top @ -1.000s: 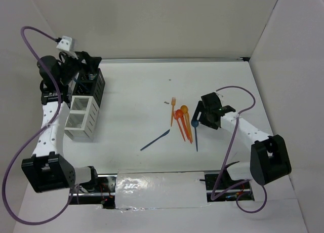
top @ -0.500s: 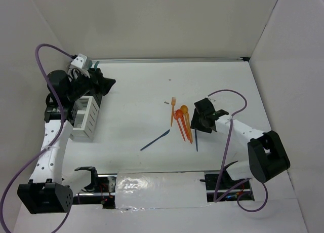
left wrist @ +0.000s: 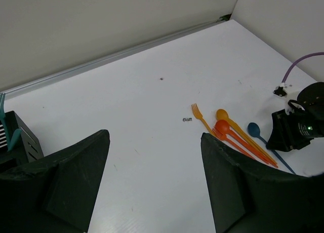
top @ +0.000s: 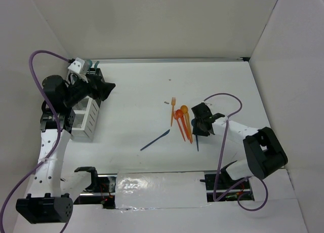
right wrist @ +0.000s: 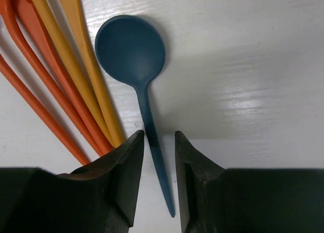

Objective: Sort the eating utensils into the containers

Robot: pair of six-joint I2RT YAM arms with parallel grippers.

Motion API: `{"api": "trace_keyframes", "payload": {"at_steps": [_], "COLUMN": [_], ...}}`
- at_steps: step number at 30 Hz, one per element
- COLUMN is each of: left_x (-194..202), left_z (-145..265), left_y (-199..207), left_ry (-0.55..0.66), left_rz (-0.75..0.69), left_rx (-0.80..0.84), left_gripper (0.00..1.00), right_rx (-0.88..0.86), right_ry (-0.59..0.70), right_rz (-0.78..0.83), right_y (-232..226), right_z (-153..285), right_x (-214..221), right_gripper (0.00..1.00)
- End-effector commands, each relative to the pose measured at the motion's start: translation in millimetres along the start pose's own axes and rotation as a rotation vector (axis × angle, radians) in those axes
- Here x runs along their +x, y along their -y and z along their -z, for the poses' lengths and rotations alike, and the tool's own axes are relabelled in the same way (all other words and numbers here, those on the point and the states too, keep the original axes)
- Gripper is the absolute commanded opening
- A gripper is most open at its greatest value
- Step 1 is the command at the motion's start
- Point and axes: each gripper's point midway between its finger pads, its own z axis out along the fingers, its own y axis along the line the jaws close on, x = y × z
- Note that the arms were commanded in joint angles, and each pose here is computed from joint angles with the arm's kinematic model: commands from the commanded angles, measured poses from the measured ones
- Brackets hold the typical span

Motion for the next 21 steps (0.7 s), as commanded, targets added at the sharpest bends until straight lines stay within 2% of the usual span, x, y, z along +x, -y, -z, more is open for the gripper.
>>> {"api": "trace_keyframes", "payload": {"at_steps": [1,6,8,9,12,15,18,20,21], "left_x": [-18.3,-9.2,-7.5,-5.9,0.2,18.4,46.4,60.5,71.8], "left_z": [6.4,6.8,7.0,6.6,6.7,2.5,-4.3,-12.8,-21.7], "left_y": [18.1,26.6,32.3,34.8,47.8,70.3,91.0,109.1,100.7], "left_ry": [0.037,0.004,-0.004,-0.010,-0.030,-0.087,-0.173,-0.230,-0.266], "left_rz": [-0.020,-0.019,-0.022,-0.016,0.006,0.079,0.203,0.261,0.301], "left_rx": [0.056,0.094,0.121,0.131,0.197,0.321,0.408,0.441,0.413], "left_gripper": [0.84,0.84,0.84,0.84,0.84,0.83,0.82,0.82,0.81], "right_rx": [0.003,0.029,0.038,0.044,0.063,0.033,-0.118,-0.332,-0.404], "right_ry": [0.022,-0.001,-0.015,-0.023,-0.031,-0.031,0.026,0.138,0.180], "right_rz": [0.039,0.071,0.080,0.082,0.081,0.078,0.051,0.087,0.112], "right_y": [-4.4,-2.4,-1.3,-0.6,1.0,-7.4,-38.1,-74.1,-83.5], "right_z": [-5.3,-16.7,-22.1,-24.0,-28.4,-21.4,1.7,35.5,49.1], "right_x": [-3.1,1.3,4.6,7.0,7.9,2.6,-19.5,-44.0,-49.2], "right_gripper": [0.37,0.33,0.26,0.16,0.00,0.00,0.00,0.00,0.00]}}
